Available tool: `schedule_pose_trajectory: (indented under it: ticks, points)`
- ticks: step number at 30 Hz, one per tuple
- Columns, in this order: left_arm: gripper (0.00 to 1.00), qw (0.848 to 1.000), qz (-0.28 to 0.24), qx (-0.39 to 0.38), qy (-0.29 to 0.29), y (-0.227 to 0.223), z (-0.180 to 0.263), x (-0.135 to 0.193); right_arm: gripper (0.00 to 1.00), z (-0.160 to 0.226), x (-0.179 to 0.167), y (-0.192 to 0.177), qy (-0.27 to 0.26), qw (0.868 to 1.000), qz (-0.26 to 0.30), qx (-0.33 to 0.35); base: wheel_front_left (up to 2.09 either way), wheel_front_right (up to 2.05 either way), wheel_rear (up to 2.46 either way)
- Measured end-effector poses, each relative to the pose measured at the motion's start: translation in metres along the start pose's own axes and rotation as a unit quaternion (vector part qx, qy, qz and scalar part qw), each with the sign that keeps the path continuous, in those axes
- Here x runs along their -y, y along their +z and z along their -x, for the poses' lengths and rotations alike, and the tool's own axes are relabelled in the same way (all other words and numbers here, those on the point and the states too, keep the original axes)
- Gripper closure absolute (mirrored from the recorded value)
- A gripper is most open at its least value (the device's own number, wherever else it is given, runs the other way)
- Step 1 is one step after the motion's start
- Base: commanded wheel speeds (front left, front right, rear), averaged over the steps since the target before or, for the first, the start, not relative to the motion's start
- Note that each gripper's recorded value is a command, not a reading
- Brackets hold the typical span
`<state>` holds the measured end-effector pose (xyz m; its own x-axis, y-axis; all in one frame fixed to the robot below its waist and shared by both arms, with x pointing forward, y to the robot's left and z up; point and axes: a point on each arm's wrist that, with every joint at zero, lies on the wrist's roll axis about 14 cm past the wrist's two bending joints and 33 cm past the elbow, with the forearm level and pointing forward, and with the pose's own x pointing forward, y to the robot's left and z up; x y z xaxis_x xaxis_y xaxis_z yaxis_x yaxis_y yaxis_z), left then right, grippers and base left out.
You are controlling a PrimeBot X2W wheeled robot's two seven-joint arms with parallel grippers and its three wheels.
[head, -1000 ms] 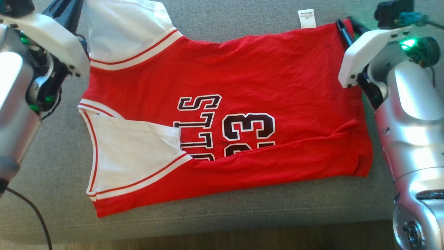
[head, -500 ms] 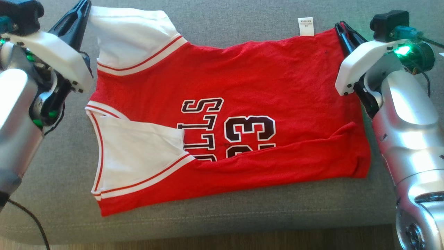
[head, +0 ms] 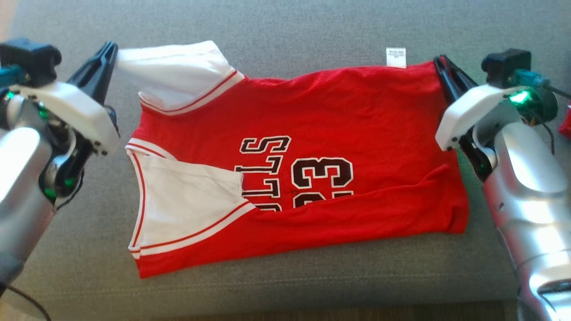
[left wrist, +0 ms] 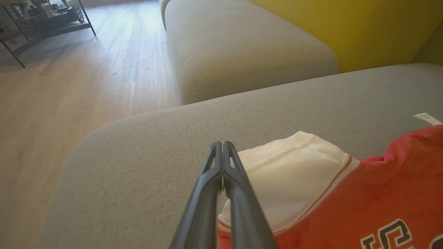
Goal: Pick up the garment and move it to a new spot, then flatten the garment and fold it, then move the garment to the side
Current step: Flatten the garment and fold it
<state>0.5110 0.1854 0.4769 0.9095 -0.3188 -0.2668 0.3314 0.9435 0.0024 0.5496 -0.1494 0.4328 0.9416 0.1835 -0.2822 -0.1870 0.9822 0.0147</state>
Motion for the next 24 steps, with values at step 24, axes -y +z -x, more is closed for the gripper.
schedule_pose_trajectory:
  ticks: [24]
  points:
    - [1.0, 0.999, -0.007, -0.045, -0.001, -0.023, 0.058, 0.012, 1.0, 0.056, -0.004, -0.006, 0.01, 0.999, -0.007, -0.032, 0.0, 0.0, 0.0]
